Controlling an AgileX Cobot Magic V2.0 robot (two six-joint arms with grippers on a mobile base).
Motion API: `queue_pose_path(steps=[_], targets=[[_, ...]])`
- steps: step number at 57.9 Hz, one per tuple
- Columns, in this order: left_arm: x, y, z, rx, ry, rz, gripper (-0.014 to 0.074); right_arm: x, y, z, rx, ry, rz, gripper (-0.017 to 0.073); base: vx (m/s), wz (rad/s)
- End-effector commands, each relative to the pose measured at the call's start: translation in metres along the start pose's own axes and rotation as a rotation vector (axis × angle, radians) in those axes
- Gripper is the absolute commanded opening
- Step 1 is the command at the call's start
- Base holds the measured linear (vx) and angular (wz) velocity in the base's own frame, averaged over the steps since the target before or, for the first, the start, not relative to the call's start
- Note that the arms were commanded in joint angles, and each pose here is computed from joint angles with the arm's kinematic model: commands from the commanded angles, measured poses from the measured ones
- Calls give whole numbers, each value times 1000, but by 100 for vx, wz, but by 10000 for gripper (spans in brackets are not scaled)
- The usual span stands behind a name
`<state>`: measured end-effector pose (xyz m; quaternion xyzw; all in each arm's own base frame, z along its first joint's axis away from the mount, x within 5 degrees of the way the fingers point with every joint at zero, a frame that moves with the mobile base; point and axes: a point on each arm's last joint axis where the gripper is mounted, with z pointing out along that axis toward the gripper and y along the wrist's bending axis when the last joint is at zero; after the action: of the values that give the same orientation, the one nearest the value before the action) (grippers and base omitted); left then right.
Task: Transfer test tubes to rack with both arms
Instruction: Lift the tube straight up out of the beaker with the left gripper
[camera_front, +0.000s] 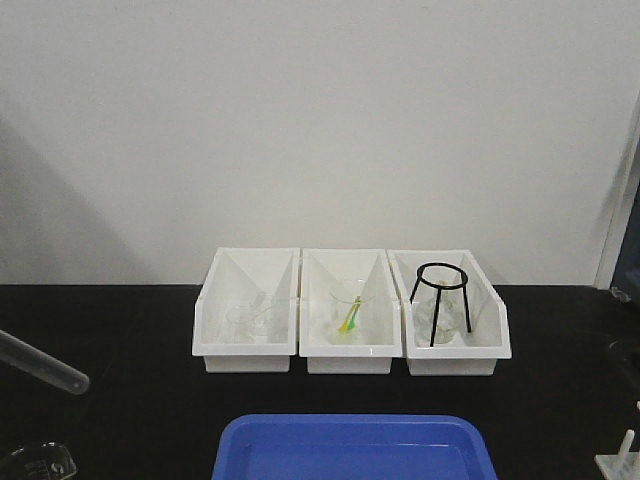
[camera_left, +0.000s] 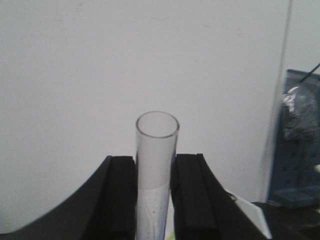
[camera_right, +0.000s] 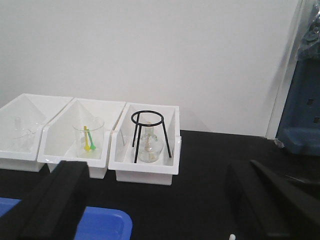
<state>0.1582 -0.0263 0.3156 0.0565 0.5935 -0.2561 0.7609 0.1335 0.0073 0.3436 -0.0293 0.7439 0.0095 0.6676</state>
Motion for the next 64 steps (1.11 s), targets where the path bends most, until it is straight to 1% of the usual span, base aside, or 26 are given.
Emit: queue_pose_path(steps=[1, 2, 5, 9, 17, 23, 27, 29, 35, 36, 37, 38, 41, 42, 43, 44, 45, 46, 47, 48, 54, 56, 57, 58, 59, 64], targets=[[-14, -12, 2, 128, -66, -150, -15, -17, 0, -2, -3, -92, 31, 593, 0, 0], [-13, -13, 2, 140, -57, -171, -15, -17, 0, -2, -3, -88, 31, 593, 0, 0], [-11, -15, 2, 158, -19, -282, -15, -15, 0, -2, -6, -69, 50, 593, 0, 0], [-7, -17, 2, 175, 34, -379, -15, -13, 0, -2, -7, -47, 47, 593, 0, 0], [3, -22, 0, 203, 159, -464, -15, -9, 1, -2, -9, 1, 53, 589, 0, 0], [8, -23, -1, 201, 224, -472, -15, -5, 1, 2, -17, 42, 55, 578, 0, 0], [10, -23, -2, 203, 243, -468, -15, -1, 3, 5, -33, 82, 38, 564, 0, 0], [10, -24, -2, 204, 249, -468, -15, 1, 4, 8, -44, 99, 42, 557, 0, 0], [12, -23, -1, 211, 264, -478, -15, 8, 9, 17, -100, 158, 12, 531, 0, 0], [13, -24, -1, 215, 268, -481, -15, 9, 10, 19, -112, 167, 20, 528, 0, 0], [14, -24, 0, 223, 273, -483, -15, 10, 12, 21, -130, 177, -9, 522, 0, 0], [14, -24, 0, 228, 277, -487, -15, 11, 13, 22, -141, 184, -16, 520, 0, 0], [18, -26, 2, 260, 296, -508, -15, 15, 17, 28, -192, 204, -38, 509, 0, 0], [19, -27, 3, 269, 301, -514, -15, 14, 19, 29, -211, 205, -24, 507, 0, 0], [20, -27, 4, 281, 308, -522, -15, 15, 20, 29, -228, 204, -49, 505, 0, 0], [22, -28, 5, 291, 316, -530, -15, 15, 22, 30, -250, 207, -35, 503, 0, 0], [23, -28, 5, 298, 322, -536, -15, 15, 24, 32, -274, 207, -40, 501, 0, 0], [24, -29, 7, 304, 331, -544, -15, 15, 26, 33, -293, 203, -62, 500, 0, 0], [26, -29, 8, 311, 339, -550, -15, 15, 28, 33, -317, 201, -44, 499, 0, 0], [27, -29, 8, 316, 344, -552, -15, 15, 29, 34, -337, 196, -67, 498, 0, 0], [36, -31, 13, 357, 379, -555, -15, 14, 43, 37, -497, 152, -100, 496, 0, 0], [39, -32, 15, 371, 392, -558, -15, 13, 49, 37, -576, 118, -109, 496, 0, 0], [40, -32, 16, 380, 399, -563, -15, 12, 50, 37, -587, 112, -97, 496, 0, 0], [42, -32, 16, 384, 404, -568, -15, 12, 53, 37, -625, 96, -108, 496, 0, 0], [44, -33, 17, 394, 414, -579, -15, 11, 55, 38, -648, 84, -103, 496, 0, 0], [51, -35, 21, 423, 443, -608, -15, 11, 60, 43, -711, 67, -38, 496, 0, 0]])
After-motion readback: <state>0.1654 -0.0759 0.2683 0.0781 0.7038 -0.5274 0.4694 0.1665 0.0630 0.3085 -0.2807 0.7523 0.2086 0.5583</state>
